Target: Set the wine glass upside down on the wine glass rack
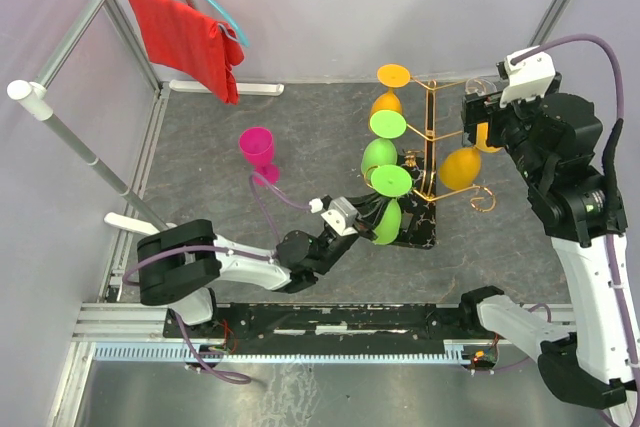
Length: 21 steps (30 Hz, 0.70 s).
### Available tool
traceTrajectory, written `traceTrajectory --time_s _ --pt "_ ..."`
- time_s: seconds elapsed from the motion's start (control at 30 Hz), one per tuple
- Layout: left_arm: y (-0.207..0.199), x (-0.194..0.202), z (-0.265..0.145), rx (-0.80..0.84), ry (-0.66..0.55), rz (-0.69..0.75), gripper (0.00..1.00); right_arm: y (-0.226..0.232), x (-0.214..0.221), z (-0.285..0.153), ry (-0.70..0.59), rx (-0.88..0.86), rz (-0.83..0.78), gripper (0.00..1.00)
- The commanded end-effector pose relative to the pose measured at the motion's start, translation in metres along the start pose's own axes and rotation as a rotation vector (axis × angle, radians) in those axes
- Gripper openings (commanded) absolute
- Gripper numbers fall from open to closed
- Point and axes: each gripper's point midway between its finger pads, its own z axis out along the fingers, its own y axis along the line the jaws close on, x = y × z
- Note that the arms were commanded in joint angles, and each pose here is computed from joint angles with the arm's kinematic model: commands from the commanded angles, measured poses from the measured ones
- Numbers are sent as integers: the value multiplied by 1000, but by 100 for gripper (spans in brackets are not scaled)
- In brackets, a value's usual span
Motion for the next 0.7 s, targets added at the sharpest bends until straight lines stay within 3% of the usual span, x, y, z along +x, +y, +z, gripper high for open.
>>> traceTrajectory --time_s 0.0,0.67 --pt "26 -31 8 -100 -122 -71 3 -7 -9 -8 -36 25 -7 100" --pt "72 -32 -18 -208 -132 9 3 -2 -5 -3 -36 7 8 100"
